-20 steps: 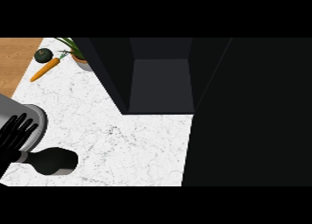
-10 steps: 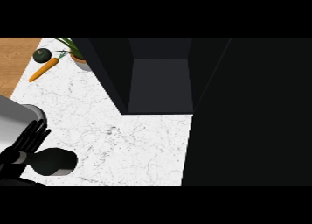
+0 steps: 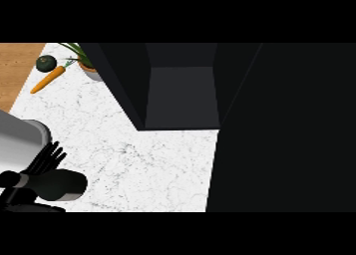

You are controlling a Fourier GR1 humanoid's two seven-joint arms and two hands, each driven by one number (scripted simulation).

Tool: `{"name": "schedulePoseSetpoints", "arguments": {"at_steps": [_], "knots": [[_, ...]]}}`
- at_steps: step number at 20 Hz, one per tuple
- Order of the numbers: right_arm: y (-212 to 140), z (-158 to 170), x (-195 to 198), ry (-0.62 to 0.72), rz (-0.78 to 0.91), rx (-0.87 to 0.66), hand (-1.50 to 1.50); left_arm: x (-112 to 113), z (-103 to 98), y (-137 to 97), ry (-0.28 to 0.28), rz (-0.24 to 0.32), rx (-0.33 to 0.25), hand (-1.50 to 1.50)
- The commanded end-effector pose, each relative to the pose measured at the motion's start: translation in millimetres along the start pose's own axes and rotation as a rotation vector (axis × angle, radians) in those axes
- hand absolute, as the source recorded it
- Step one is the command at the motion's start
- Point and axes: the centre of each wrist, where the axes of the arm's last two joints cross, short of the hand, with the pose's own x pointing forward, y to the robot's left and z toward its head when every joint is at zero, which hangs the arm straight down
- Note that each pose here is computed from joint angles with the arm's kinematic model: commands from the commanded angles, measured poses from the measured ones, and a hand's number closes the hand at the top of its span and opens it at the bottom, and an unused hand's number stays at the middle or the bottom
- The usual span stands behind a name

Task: Pick up the wine, place it into the cabinet and close the cabinet

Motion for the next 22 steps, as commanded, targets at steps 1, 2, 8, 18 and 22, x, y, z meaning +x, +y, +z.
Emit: {"name": "schedulePoseSetpoints", "arguments": {"at_steps": [1,2,8,18,22], "knots": [[1,1,8,-0.046,-0.023,0.015,-1.50,-15,7,-2,-0.107,0.172,-0.094,-1.50],[5,10,11,-0.028,-0.031,0.023,-1.50,-13,-2,-1,-0.082,0.181,-0.097,-1.50],[-1,11,18,-0.020,-0.028,0.030,-1.50,-32,-6,-27,-0.106,0.201,-0.135,-1.50],[4,10,13,-0.021,-0.034,0.028,-1.50,-38,-20,-37,-0.130,0.200,-0.141,-1.50],[1,15,9,-0.001,-0.020,0.027,-1.50,-33,-27,-34,-0.166,0.212,-0.132,-1.50]]}}
